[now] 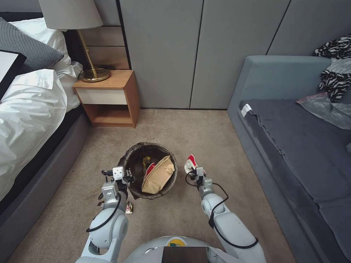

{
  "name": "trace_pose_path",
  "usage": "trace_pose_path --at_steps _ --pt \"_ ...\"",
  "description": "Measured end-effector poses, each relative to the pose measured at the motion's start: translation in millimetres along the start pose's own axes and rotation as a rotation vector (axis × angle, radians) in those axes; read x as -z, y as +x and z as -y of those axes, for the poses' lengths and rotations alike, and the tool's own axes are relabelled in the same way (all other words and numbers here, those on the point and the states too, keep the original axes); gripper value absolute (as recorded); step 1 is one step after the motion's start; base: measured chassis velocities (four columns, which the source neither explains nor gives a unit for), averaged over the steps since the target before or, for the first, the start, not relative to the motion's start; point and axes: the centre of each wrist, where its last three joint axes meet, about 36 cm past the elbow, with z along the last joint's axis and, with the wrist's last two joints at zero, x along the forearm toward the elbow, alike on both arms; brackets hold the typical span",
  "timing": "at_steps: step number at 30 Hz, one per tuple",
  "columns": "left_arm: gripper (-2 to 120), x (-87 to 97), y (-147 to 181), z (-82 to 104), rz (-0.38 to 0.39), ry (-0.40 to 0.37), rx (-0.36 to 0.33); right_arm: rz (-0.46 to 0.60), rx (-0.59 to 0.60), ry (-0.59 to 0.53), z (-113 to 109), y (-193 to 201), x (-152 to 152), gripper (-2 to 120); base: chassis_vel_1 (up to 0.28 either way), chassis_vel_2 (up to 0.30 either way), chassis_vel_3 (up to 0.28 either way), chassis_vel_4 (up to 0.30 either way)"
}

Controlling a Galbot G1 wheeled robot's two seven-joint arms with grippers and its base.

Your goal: Pick up the trash bin, then pick up the garbage from the floor and place it into the trash bin.

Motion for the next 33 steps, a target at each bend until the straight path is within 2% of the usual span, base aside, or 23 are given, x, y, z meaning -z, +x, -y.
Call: trace_pose_path --at_steps 6,8,9,12,13,14,15,16,17,20,21,23,25,28,33 --pt "3 -0.3 0 0.2 -0.001 0.000 -0.001 0.130 -0.008 -0.045 -5 15 39 0 0.000 0.000 0.000 0.000" --pt "3 -0.9 0 0.3 -0.003 -0.001 -0.001 0.215 -0.011 -0.065 -9 24 62 0 0.000 0.000 0.000 0.000" --pt "3 -0.9 0 0.3 -0.003 -0.001 -0.001 0.215 -0.011 -0.065 -9 24 62 0 0.000 0.000 0.000 0.000" --pt "3 -1.9 1 0.3 -0.006 -0.003 -0.001 0.385 -0.007 -0.078 -15 41 107 0 0.000 0.000 0.000 0.000" --pt "3 -1.9 1 0.3 -0.006 -0.003 -0.001 0.385 -0.007 -0.078 -15 41 107 0 0.000 0.000 0.000 0.000" --pt "3 -2.1 1 0.5 -0.007 -0.004 -0.002 0.438 0.004 -0.075 -18 48 121 0 0.000 0.000 0.000 0.000" --pt "3 -3.0 1 1.2 -0.009 -0.006 -0.004 0.549 0.045 -0.072 -24 65 149 0 0.000 0.000 0.000 0.000" --pt "3 -3.7 0 1.8 -0.011 -0.007 -0.006 0.595 0.073 -0.074 -29 76 160 0 0.000 0.000 0.000 0.000" --pt "3 -3.7 0 1.8 -0.011 -0.007 -0.006 0.595 0.073 -0.074 -29 76 160 0 0.000 0.000 0.000 0.000" --pt "3 -5.7 1 5.0 -0.028 -0.011 -0.018 0.758 0.221 -0.039 -48 115 184 0 0.000 0.000 0.000 0.000" --pt "3 -5.7 1 5.0 -0.028 -0.011 -0.018 0.758 0.221 -0.039 -48 115 184 0 0.000 0.000 0.000 0.000" --pt "3 -5.5 2 5.7 -0.045 -0.013 -0.024 0.819 0.305 -0.030 -57 137 195 0 0.000 0.000 0.000 0.000" --pt "3 -5.4 2 5.7 -0.046 -0.013 -0.025 0.824 0.313 -0.029 -58 139 196 0 0.000 0.000 0.000 0.000" --pt "3 -3.8 3 6.2 -0.060 -0.014 -0.031 0.854 0.393 -0.028 -70 159 202 0 0.000 0.000 0.000 0.000" --pt "3 -2.3 5 7.4 -0.069 -0.014 -0.037 0.832 0.467 -0.048 -86 173 199 0 0.000 0.000 0.000 0.000"
